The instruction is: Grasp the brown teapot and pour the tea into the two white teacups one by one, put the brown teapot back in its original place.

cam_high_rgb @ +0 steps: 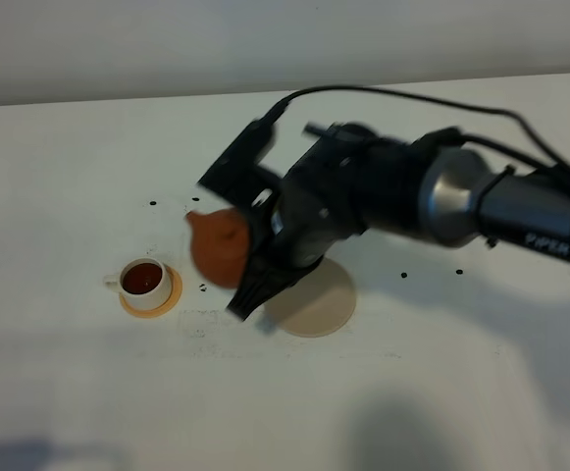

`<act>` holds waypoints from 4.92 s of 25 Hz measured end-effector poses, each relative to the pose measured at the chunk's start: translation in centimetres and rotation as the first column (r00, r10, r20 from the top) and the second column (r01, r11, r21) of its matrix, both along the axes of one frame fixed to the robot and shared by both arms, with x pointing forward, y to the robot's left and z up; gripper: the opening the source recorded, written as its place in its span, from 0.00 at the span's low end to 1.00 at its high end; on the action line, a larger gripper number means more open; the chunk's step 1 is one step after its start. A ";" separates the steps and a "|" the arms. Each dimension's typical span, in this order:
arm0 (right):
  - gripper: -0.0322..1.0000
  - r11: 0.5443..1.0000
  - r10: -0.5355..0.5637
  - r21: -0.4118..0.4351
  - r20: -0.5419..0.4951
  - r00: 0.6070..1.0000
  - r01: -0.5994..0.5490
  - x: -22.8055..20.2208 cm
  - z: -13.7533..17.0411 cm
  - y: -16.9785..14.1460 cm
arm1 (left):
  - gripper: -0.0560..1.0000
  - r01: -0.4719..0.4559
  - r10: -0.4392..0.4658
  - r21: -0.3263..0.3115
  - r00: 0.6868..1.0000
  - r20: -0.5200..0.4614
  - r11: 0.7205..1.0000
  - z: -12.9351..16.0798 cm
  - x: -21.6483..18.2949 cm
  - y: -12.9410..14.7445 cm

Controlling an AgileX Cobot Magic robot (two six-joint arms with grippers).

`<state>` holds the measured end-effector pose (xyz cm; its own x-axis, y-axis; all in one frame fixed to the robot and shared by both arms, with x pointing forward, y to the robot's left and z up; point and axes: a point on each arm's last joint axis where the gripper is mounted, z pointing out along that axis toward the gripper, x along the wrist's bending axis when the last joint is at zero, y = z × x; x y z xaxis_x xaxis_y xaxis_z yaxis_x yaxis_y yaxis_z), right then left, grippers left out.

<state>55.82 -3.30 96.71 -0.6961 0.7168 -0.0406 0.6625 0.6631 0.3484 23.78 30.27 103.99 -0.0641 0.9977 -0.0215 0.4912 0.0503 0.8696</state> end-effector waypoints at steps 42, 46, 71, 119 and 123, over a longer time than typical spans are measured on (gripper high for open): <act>0.12 0.984 -0.169 0.031 -0.118 0.978 0.174 -1.8 -3.5 -5.6 | 0.34 0.000 0.000 -0.001 1.000 0.000 1.000 0.0 0.0 0.0; 0.12 0.984 -0.170 0.027 -0.122 0.978 0.174 -1.8 -3.7 -5.6 | 0.34 0.000 0.000 -0.001 1.000 0.000 1.000 0.0 0.0 0.0; 0.12 0.982 -0.184 0.014 -0.147 0.972 0.188 -1.7 -4.4 -5.8 | 0.34 0.000 0.000 0.000 1.000 0.000 1.000 0.0 0.0 0.0; 0.44 0.838 -0.526 0.183 0.013 0.851 0.515 -11.7 6.6 -20.3 | 0.34 0.000 0.000 -0.001 1.000 0.000 1.000 0.0 0.0 0.0; 0.44 0.805 -0.579 0.174 0.027 0.815 0.567 -14.0 8.3 -22.1 | 0.34 0.000 0.000 -0.001 1.000 0.000 1.000 0.0 0.0 0.0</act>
